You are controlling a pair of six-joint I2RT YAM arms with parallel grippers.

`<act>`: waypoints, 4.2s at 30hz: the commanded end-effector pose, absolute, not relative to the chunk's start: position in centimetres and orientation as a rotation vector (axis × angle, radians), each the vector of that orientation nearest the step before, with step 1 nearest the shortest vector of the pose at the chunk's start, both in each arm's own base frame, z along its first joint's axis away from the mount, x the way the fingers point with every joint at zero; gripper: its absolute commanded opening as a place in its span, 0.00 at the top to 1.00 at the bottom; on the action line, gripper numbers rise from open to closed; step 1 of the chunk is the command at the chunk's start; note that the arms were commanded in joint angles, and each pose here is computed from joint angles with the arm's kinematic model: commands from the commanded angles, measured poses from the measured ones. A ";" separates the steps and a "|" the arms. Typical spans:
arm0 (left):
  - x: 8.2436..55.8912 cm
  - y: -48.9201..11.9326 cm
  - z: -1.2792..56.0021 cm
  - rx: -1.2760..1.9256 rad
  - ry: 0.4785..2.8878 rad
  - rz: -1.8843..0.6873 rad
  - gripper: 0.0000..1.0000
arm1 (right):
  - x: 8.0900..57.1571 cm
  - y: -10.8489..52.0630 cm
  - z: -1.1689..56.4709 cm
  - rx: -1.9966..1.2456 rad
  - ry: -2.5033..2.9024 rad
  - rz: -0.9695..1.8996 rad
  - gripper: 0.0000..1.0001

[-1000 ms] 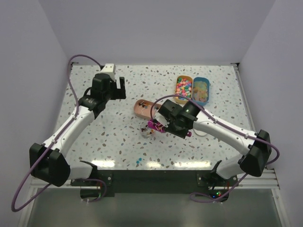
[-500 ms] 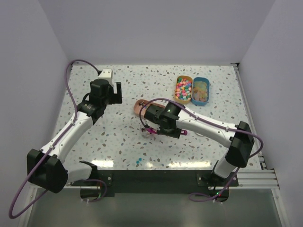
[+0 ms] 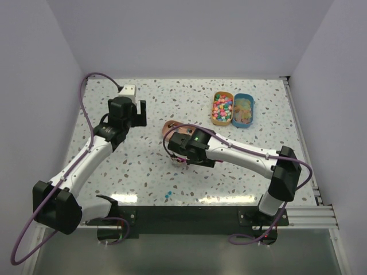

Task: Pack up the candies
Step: Place the fake candies in the packing bottle, then scoop the fake candies from the storage box.

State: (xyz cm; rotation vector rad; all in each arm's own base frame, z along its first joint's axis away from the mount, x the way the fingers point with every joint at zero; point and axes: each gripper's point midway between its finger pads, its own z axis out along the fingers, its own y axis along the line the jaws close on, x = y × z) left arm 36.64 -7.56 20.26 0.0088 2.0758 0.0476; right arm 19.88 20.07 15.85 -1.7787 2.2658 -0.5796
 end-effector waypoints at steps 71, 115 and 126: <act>40.4 -20.9 6.4 0.279 2.455 -0.304 0.83 | 26.1 17.4 11.8 -1.510 2.824 -0.513 1.00; 38.8 -23.7 5.1 0.286 2.466 -0.387 0.87 | 28.9 20.1 8.7 -1.722 2.605 -0.363 1.00; 38.0 -24.9 5.1 0.266 2.474 -0.494 0.87 | 30.0 22.7 6.4 -1.560 2.746 -0.336 1.00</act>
